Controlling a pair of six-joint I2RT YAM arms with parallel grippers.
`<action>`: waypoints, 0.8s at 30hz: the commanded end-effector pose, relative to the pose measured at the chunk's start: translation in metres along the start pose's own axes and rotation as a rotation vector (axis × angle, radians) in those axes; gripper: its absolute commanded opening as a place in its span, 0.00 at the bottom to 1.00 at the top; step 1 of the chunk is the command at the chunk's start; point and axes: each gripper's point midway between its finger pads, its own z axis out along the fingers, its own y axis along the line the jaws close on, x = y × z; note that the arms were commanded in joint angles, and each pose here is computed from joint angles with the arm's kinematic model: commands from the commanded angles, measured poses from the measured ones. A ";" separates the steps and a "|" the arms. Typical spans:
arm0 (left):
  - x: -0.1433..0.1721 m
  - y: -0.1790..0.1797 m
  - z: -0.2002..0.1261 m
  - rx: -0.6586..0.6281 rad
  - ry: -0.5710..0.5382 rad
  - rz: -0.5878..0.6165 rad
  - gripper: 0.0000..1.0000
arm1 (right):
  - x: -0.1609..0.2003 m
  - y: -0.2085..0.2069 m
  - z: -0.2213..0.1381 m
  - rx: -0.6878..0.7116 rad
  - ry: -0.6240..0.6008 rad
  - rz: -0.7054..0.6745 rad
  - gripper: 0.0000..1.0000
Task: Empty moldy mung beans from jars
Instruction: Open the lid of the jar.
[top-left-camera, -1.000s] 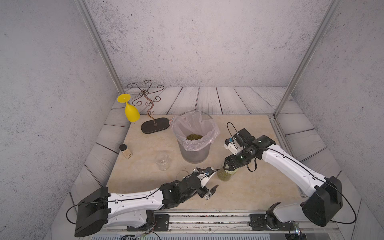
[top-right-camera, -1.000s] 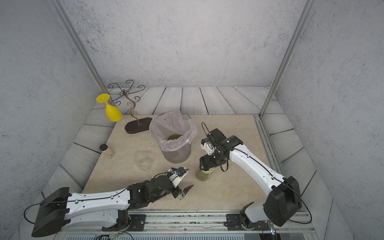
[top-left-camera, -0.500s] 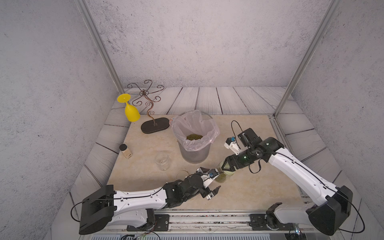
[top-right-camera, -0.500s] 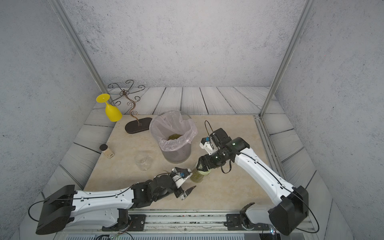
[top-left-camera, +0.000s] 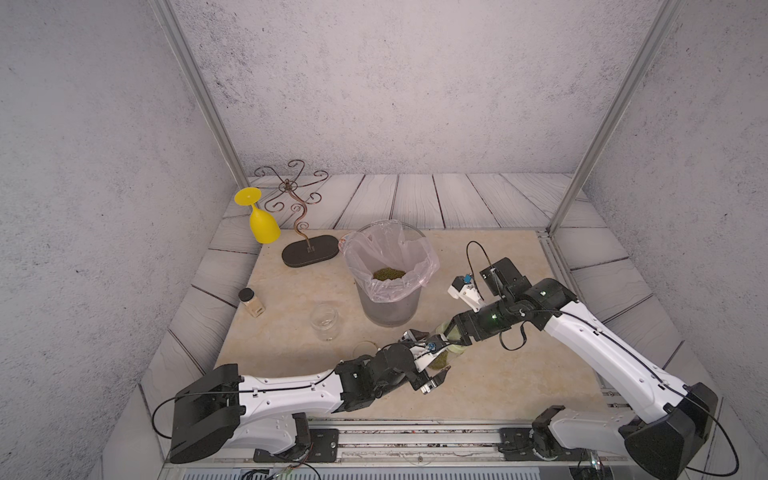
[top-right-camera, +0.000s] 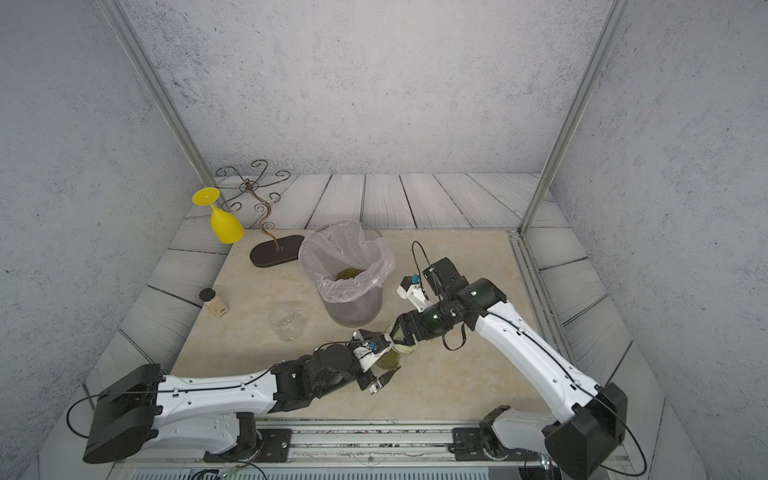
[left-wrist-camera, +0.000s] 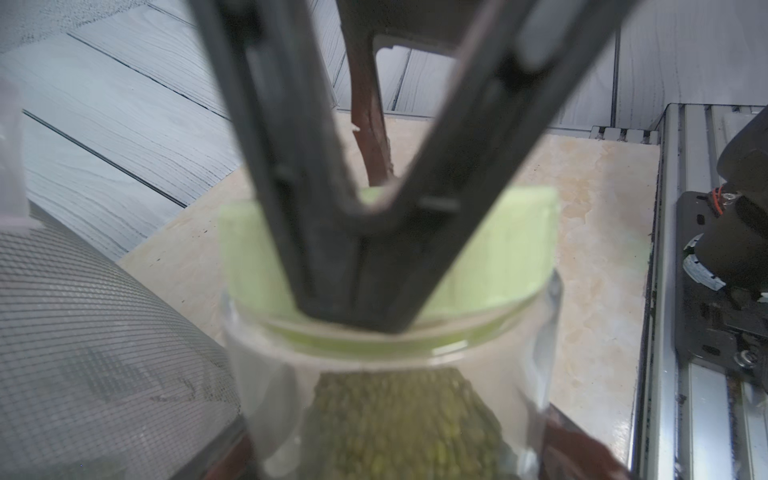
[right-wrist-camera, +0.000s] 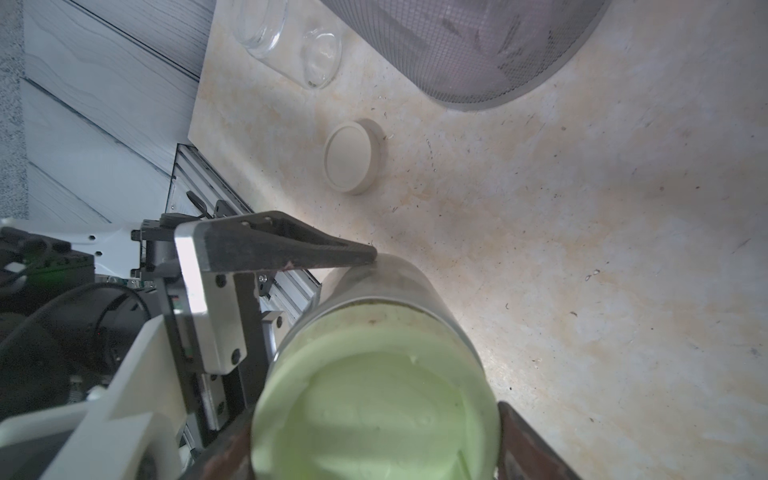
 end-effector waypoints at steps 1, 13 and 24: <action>-0.019 0.000 0.000 0.014 -0.058 -0.005 0.89 | -0.005 0.027 -0.014 -0.109 -0.066 -0.045 0.62; -0.035 0.003 -0.012 0.072 -0.126 -0.083 0.65 | -0.002 0.033 -0.012 -0.157 -0.071 -0.035 0.60; -0.035 0.011 -0.007 0.074 -0.107 -0.123 0.88 | -0.005 0.043 -0.016 -0.211 -0.106 -0.039 0.58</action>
